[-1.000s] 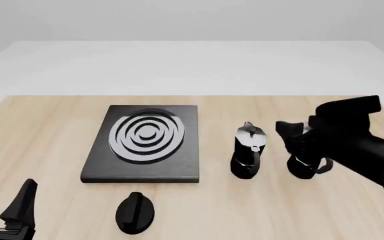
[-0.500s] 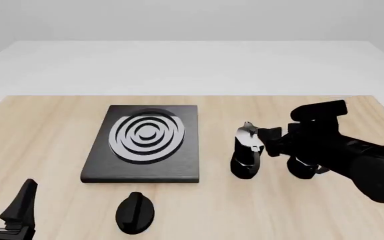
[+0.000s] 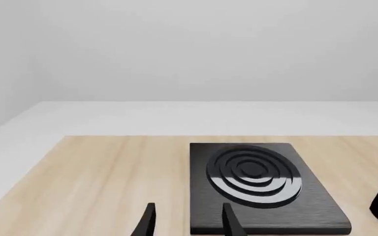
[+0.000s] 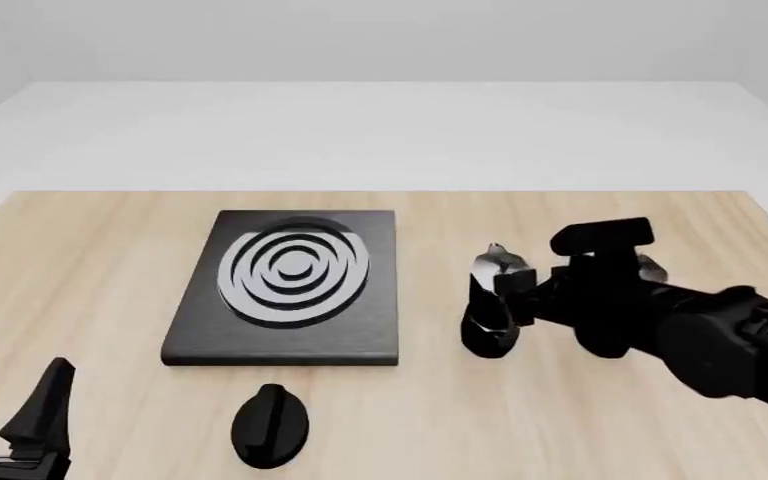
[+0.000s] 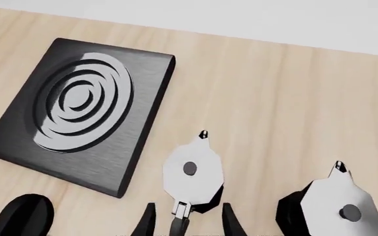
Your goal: Put both moka pots on the stove.
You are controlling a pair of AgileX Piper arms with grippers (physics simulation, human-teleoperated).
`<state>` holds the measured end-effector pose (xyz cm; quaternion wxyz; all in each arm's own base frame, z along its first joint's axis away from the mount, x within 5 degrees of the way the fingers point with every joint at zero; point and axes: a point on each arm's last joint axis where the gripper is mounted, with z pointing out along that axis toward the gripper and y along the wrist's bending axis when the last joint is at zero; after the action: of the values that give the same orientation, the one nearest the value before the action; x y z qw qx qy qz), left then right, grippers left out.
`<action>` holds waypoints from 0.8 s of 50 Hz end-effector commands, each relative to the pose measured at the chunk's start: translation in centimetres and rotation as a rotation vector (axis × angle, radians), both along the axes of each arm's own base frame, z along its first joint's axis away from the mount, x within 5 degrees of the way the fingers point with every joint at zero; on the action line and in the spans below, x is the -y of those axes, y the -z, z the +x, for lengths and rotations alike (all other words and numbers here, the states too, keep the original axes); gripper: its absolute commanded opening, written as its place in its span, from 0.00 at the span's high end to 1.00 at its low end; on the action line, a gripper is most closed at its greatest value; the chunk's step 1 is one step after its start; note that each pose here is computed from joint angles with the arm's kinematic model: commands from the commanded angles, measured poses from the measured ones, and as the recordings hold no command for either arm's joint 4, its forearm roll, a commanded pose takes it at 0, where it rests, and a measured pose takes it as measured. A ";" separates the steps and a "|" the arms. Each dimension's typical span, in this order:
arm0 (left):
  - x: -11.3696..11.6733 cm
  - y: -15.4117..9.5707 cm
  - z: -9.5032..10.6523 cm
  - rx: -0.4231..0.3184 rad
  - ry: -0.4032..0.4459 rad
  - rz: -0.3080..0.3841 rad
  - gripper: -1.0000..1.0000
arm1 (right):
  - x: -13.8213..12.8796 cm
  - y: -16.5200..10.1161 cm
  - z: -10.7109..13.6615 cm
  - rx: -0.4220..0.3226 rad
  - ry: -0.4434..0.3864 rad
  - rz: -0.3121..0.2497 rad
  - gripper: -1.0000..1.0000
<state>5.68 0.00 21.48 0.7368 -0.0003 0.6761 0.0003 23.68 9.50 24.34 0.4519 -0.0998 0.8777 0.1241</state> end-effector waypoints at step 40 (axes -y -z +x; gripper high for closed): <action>0.0 0.0 0.0 0.000 0.000 0.000 0.00 | -1.7 4.1 0.9 -0.176 0.022 0.016 0.00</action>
<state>5.68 0.00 21.48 0.7368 -0.0003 0.6762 0.0002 24.54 10.90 21.09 0.3872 -0.0795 0.9089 0.1329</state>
